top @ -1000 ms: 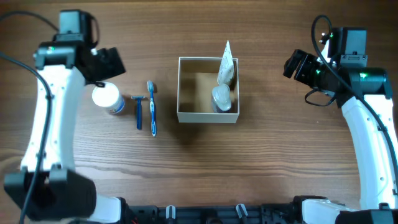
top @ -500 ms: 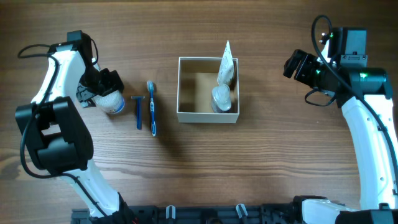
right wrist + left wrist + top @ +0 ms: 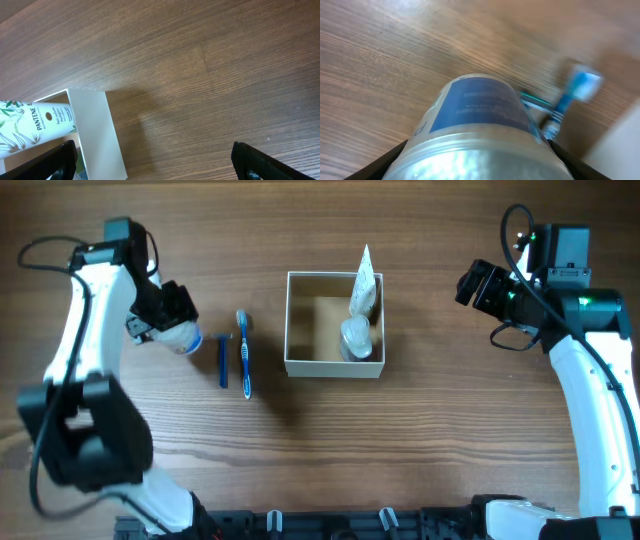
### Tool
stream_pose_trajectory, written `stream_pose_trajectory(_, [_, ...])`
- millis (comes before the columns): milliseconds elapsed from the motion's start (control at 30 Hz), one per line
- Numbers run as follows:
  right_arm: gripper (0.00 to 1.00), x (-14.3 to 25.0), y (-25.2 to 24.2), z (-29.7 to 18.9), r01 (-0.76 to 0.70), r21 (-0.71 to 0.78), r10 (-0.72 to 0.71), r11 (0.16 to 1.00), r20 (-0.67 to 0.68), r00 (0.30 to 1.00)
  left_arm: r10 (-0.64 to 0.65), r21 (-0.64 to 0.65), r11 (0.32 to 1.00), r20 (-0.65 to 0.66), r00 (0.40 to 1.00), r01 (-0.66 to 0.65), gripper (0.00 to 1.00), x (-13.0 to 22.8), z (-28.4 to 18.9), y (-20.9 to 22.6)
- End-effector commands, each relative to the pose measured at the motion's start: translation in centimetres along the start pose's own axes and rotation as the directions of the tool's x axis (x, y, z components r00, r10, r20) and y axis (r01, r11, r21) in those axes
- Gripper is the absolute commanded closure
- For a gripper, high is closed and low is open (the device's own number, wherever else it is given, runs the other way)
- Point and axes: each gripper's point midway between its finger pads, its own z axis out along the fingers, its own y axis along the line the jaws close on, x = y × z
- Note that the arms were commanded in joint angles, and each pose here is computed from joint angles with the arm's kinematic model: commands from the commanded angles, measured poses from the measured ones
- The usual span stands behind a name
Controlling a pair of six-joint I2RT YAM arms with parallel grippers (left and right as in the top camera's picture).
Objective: Pack container
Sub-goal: 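Carry the tub with the left gripper and place it in the box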
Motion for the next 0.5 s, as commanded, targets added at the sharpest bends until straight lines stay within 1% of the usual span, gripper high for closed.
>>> stream_pose_trajectory(0, [0.0, -0.2, 0.2, 0.0, -0.005, -0.007, 0.005, 1.0, 0.003, 1.0, 0.128, 0.15, 0.977, 0.17, 0.977, -0.154, 0.29, 1.5, -6.9, -6.3])
stream_pose_trajectory(100, [0.0, -0.2, 0.1, 0.0, -0.005, -0.006, 0.005, 1.0, 0.003, 1.0, 0.255, 0.208, 0.925, 0.278, 0.926, -0.317, 0.25, 3.7, -9.7, -11.8])
stream_pose_trajectory(133, [0.0, -0.2, 0.2, 0.0, -0.005, -0.007, 0.005, 1.0, 0.003, 1.0, 0.309, 0.227, 0.893, 0.319, 0.896, -0.388, 0.25, 4.7, -10.3, -14.4])
stream_pose_trajectory(233, [0.0, -0.2, 0.2, 0.0, -0.005, -0.007, 0.005, 1.0, 0.003, 1.0, 0.41, 0.225, 0.827, 0.386, 0.826, -0.516, 0.23, 6.5, -10.0, -19.8])
stream_pose_trajectory(300, [0.0, -0.2, 0.2, 0.0, -0.005, -0.007, 0.005, 1.0, 0.003, 1.0, 0.445, 0.204, 0.808, 0.403, 0.8, -0.553, 0.21, 6.8, -8.7, -21.9])
stream_pose_trajectory(367, [0.0, -0.2, 0.2, 0.0, -0.005, -0.007, 0.005, 1.0, 0.003, 1.0, 0.475, 0.2, 0.793, 0.388, 0.79, -0.576, 0.21, 7.1, -6.6, -23.7])
stream_pose_trajectory(467, [0.0, -0.2, 0.1, 0.0, -0.005, -0.007, 0.005, 1.0, 0.003, 1.0, 0.5, 0.182, 0.799, 0.326, 0.802, -0.572, 0.26, 7.2, -2.8, -24.5])
